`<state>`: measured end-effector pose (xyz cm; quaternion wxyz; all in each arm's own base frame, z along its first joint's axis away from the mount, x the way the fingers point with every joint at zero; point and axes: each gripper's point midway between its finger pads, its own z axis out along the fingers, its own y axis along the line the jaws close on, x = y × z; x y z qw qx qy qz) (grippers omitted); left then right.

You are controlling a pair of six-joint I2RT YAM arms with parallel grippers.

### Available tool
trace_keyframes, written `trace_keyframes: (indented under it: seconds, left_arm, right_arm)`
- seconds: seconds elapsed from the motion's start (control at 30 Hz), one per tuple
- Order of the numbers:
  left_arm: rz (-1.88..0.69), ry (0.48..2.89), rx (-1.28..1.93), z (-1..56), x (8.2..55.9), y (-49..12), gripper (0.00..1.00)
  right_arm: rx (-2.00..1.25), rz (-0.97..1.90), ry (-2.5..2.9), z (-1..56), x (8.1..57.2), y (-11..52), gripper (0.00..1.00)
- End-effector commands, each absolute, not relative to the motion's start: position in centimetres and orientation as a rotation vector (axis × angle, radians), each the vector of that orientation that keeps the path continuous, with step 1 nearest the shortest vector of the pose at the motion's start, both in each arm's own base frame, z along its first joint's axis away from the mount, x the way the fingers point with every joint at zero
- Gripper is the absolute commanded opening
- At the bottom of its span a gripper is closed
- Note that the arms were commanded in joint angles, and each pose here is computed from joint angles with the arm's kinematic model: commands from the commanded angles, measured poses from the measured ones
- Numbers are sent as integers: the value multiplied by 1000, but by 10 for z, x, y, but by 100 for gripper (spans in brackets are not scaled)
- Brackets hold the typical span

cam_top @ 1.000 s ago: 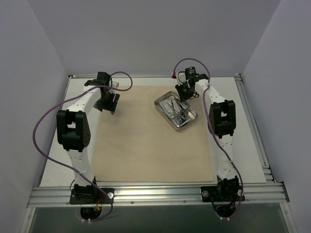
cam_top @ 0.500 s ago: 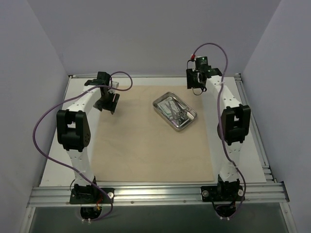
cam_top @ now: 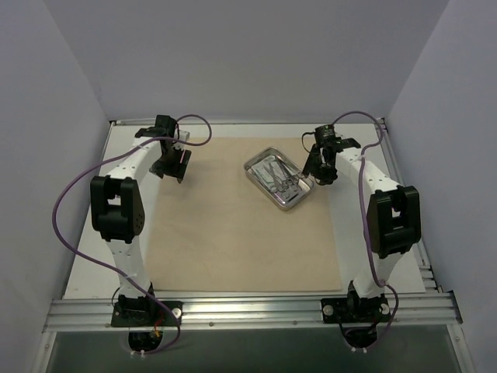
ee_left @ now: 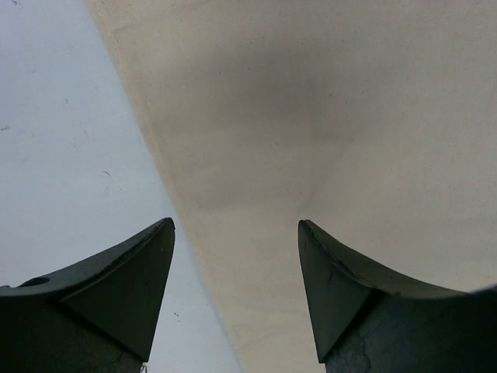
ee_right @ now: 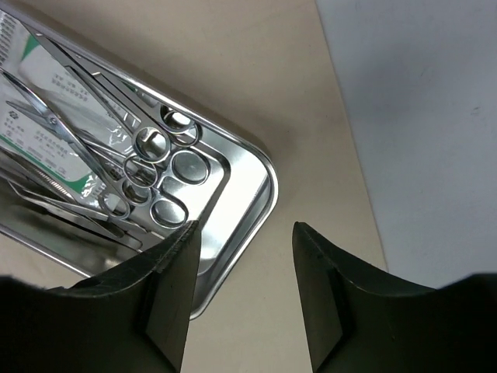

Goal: Open and lay out the surgical kit
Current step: Move the container from the surgical kit.

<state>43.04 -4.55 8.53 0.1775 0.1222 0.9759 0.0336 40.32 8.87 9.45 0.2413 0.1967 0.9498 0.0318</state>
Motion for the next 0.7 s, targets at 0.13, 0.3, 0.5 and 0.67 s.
trace_keyframes:
  seconds: [0.13,0.3,0.5,0.67]
  left_arm:
    - [83,2734,319,92,437,-45,74]
    - [93,2731,319,94,436,-43,74]
    - [108,2728,317,96,434,-41,74]
    - [111,2735,318,92,433,-40,74]
  right_arm:
    - [625,117,2636,63,397,94,41]
    - [607,143,2652,52,409,97,34]
    - [580,106,2685,44,407,93,28]
    - [560,86,2693,40,412,89,20]
